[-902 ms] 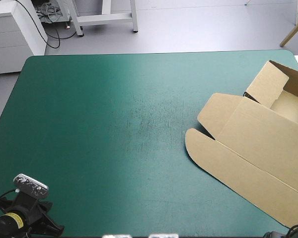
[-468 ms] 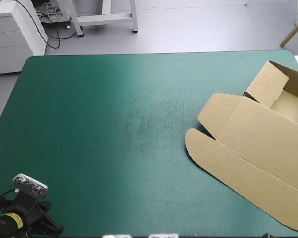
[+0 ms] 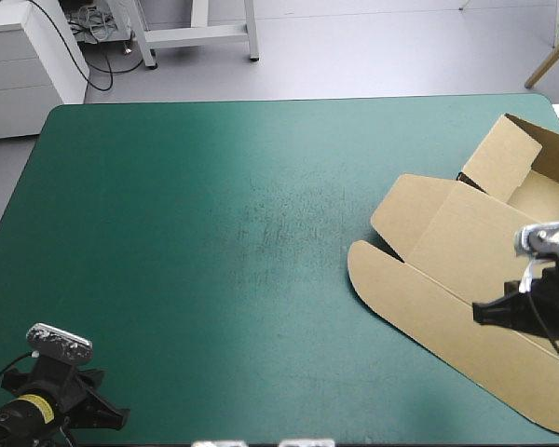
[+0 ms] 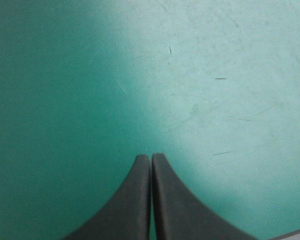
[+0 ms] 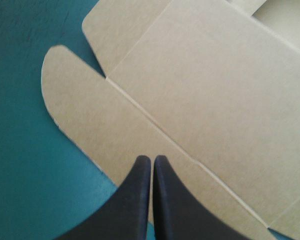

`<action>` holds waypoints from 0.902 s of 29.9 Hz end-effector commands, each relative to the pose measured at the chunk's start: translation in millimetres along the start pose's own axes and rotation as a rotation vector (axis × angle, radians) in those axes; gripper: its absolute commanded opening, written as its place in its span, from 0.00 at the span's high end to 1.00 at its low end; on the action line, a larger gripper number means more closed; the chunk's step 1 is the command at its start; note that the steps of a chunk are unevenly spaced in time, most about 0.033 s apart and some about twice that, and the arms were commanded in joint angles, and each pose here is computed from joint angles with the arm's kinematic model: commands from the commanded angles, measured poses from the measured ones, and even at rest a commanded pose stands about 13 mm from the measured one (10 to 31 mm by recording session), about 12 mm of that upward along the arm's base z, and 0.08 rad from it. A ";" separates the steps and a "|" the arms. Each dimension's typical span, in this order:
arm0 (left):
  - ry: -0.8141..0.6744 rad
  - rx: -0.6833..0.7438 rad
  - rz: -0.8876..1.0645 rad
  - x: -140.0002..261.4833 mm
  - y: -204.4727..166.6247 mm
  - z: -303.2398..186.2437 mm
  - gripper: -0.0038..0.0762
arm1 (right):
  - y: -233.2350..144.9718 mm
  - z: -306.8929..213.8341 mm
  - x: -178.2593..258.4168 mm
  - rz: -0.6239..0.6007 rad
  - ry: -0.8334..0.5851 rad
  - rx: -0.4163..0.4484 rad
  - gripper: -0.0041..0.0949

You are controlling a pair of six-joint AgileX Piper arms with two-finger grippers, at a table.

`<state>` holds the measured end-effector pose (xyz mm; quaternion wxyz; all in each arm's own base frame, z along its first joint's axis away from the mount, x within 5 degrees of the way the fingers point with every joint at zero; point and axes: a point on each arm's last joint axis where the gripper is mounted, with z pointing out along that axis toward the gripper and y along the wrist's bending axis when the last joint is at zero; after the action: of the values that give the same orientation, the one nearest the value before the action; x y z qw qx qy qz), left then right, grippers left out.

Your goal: Fold the box

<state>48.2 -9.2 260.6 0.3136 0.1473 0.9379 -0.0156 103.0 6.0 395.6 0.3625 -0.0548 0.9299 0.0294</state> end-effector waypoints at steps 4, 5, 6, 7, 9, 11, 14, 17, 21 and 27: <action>-0.068 0.010 -0.007 -7.4 -1.1 1.9 0.96 | 11.9 5.8 45.1 -0.062 -0.051 -0.065 0.96; -0.068 0.010 -0.007 -7.4 -1.1 1.9 0.96 | 14.3 7.6 52.8 -0.072 -0.054 -0.086 0.96; -0.068 0.010 -0.007 -7.4 -1.1 1.9 0.96 | 16.8 9.5 60.1 -0.086 -0.059 -0.107 0.96; -0.068 0.010 -0.007 -7.4 -1.1 1.9 0.96 | 19.1 11.2 66.6 -0.098 -0.068 -0.126 0.96; -0.068 0.010 -0.007 -7.4 -1.1 1.9 0.96 | 22.6 14.3 77.2 -0.127 -0.089 -0.154 0.96; -0.068 0.010 -0.007 -7.4 -1.1 1.9 0.96 | 24.5 16.8 85.4 -0.153 -0.120 -0.164 0.96; -0.068 0.010 -0.007 -7.4 -1.1 1.9 0.96 | 25.6 19.6 96.8 -0.157 -0.147 -0.163 0.96; -0.068 0.010 -0.007 -7.4 -1.1 1.9 0.96 | 26.1 21.8 104.7 -0.157 -0.152 -0.161 0.96; -0.068 0.010 -0.007 -7.4 -1.1 1.9 0.96 | 25.5 25.8 109.1 -0.168 -0.149 -0.154 0.96; -0.068 0.010 -0.007 -7.4 -1.1 1.9 0.96 | 24.6 26.2 106.1 -0.164 -0.185 -0.143 0.96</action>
<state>50.0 -10.6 254.5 0.3156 0.1479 0.9371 -0.0199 35.2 23.8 293.5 0.4037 -0.1554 0.8988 0.0709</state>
